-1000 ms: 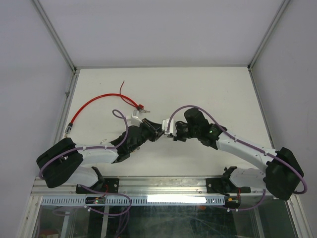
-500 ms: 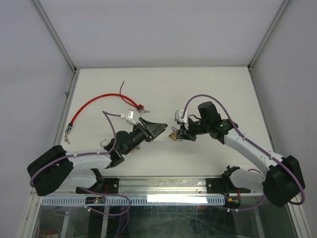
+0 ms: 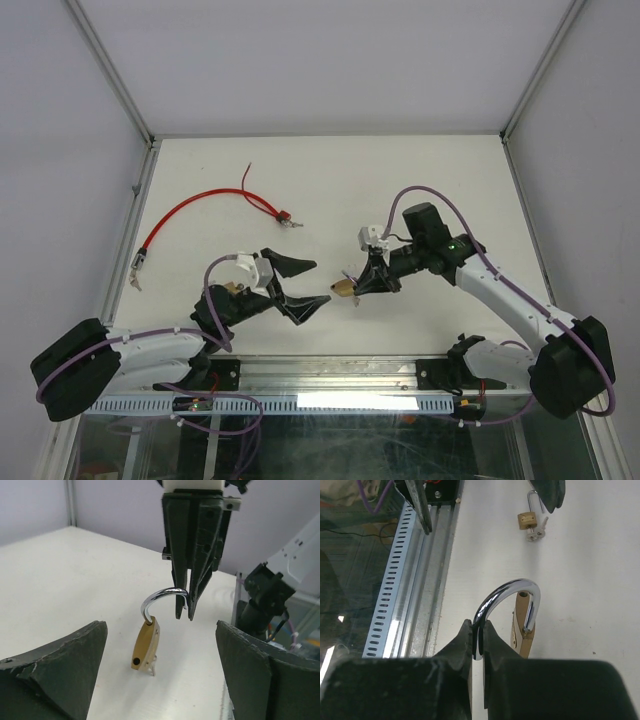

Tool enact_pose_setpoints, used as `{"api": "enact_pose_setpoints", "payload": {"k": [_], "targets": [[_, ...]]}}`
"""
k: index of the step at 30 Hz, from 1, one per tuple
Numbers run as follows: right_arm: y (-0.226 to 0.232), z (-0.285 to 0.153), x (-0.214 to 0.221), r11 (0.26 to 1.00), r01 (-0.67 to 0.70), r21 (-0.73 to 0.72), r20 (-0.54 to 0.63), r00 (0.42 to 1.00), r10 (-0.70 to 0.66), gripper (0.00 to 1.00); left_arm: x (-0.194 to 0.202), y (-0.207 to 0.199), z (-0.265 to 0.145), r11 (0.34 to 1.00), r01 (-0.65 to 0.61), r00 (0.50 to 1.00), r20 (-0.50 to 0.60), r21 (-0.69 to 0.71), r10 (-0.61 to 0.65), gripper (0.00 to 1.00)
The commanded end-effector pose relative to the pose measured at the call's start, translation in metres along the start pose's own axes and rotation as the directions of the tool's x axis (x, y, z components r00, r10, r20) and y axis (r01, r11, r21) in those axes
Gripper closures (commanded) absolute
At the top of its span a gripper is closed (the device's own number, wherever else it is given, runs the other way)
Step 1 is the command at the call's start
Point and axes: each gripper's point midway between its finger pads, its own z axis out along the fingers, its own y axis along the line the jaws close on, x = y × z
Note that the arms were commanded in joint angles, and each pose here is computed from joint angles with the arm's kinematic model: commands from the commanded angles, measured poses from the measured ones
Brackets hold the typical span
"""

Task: Lock with the key
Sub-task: Lock the lock.

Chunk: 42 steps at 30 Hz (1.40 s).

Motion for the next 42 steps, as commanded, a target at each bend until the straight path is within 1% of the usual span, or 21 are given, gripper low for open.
{"api": "enact_pose_setpoints", "payload": {"k": [1, 6, 9, 13, 16, 19, 22, 26, 30, 32, 35, 37, 42], "targets": [[0.014, -0.010, -0.051, 0.977, 0.203, -0.066, 0.141, 0.971, -0.192, 1.00, -0.016, -0.022, 0.012, 0.928, -0.324, 0.946, 0.045, 0.182, 0.321, 0.13], [0.020, -0.011, -0.051, 0.970, 0.226, -0.089, 0.151, 0.966, -0.211, 1.00, -0.006, -0.030, 0.025, 0.901, -0.337, 0.938, 0.013, 0.274, 0.347, 0.26], [0.023, -0.011, -0.050, 0.965, 0.240, -0.104, 0.159, 0.962, -0.222, 1.00, 0.003, -0.029, 0.035, 0.898, -0.321, 0.940, -0.017, 0.302, 0.341, 0.34], [0.026, -0.012, -0.050, 0.961, 0.250, -0.114, 0.161, 0.960, -0.231, 1.00, 0.013, -0.023, 0.045, 0.898, -0.312, 0.938, -0.046, 0.309, 0.342, 0.42], [0.028, -0.012, -0.049, 0.959, 0.258, -0.117, 0.161, 0.958, -0.238, 1.00, 0.016, -0.018, 0.051, 0.899, -0.317, 0.936, -0.054, 0.303, 0.349, 0.46], [0.028, -0.012, -0.048, 0.958, 0.261, -0.120, 0.161, 0.957, -0.241, 1.00, 0.019, -0.015, 0.054, 0.900, -0.314, 0.936, -0.060, 0.303, 0.347, 0.48], [0.029, -0.012, -0.049, 0.957, 0.264, -0.122, 0.164, 0.956, -0.243, 1.00, 0.022, -0.018, 0.055, 0.895, -0.302, 0.940, -0.056, 0.327, 0.337, 0.54], [0.030, -0.012, -0.050, 0.956, 0.266, -0.123, 0.166, 0.955, -0.244, 1.00, 0.030, -0.025, 0.057, 0.887, -0.263, 0.949, -0.064, 0.379, 0.308, 0.60], [0.029, -0.012, -0.049, 0.956, 0.264, -0.124, 0.165, 0.956, -0.242, 1.00, 0.030, -0.031, 0.060, 0.887, -0.219, 0.963, -0.057, 0.406, 0.264, 0.67], [0.029, -0.012, -0.049, 0.957, 0.263, -0.124, 0.164, 0.956, -0.242, 1.00, 0.037, -0.031, 0.060, 0.891, -0.193, 0.968, -0.068, 0.412, 0.241, 0.70], [0.028, -0.012, -0.048, 0.958, 0.262, -0.119, 0.160, 0.957, -0.242, 1.00, 0.034, -0.032, 0.061, 0.892, -0.185, 0.973, -0.053, 0.412, 0.226, 0.71], [0.027, -0.012, -0.048, 0.958, 0.262, -0.115, 0.157, 0.957, -0.243, 1.00, 0.032, -0.032, 0.061, 0.893, -0.181, 0.974, -0.050, 0.411, 0.221, 0.76], [0.022, -0.013, -0.046, 0.961, 0.257, -0.098, 0.146, 0.959, -0.242, 1.00, 0.032, -0.030, 0.059, 0.902, -0.176, 0.975, -0.058, 0.395, 0.215, 0.95]]}}
